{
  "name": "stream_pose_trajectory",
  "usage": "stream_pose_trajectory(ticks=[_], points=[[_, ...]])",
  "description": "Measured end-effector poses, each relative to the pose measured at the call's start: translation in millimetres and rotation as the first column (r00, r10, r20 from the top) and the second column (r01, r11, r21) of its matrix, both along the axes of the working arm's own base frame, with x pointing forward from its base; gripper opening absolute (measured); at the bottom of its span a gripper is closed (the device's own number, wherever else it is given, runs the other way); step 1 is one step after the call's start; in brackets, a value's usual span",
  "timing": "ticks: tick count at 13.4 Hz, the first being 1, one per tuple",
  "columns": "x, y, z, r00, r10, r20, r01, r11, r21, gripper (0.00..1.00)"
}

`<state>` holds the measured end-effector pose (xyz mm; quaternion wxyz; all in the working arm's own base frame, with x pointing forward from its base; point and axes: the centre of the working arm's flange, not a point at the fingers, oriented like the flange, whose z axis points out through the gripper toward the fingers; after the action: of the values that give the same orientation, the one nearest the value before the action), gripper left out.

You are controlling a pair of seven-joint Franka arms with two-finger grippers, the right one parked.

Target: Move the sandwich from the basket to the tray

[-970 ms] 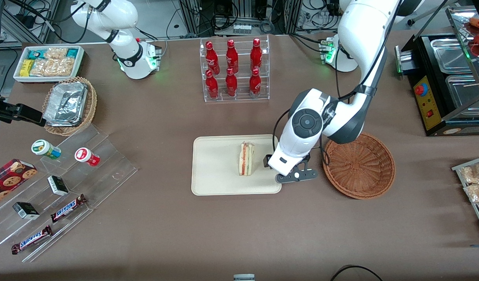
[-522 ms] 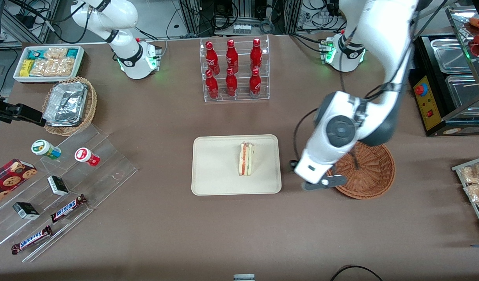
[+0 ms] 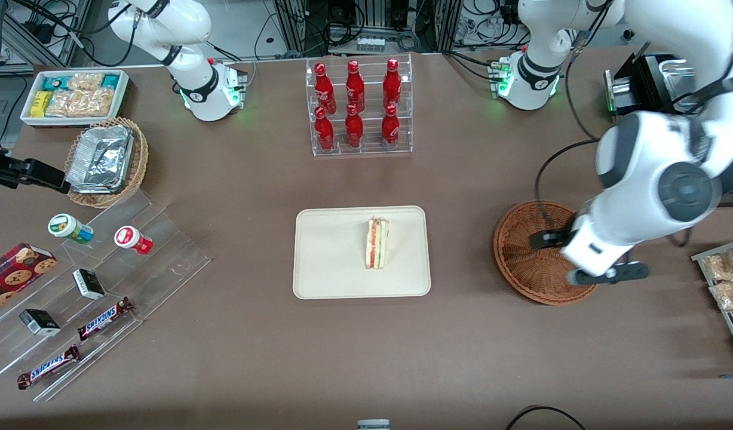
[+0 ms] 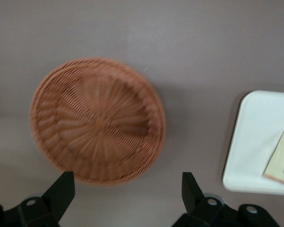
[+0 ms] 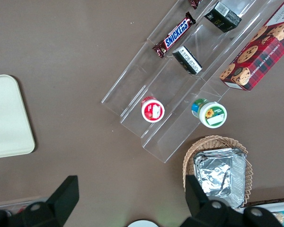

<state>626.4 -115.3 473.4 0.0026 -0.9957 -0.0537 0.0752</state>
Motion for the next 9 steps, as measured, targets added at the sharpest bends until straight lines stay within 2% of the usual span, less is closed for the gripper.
stream_pose_trajectory(ticks=[2,9], points=[[-14.8,19.8,28.2,1.0,0.01,-0.026,-0.01,1.0,0.0,1.0],[-78.5,67.2,134.7,0.998,-0.068,-0.017,0.068,0.998,0.01,1.0]])
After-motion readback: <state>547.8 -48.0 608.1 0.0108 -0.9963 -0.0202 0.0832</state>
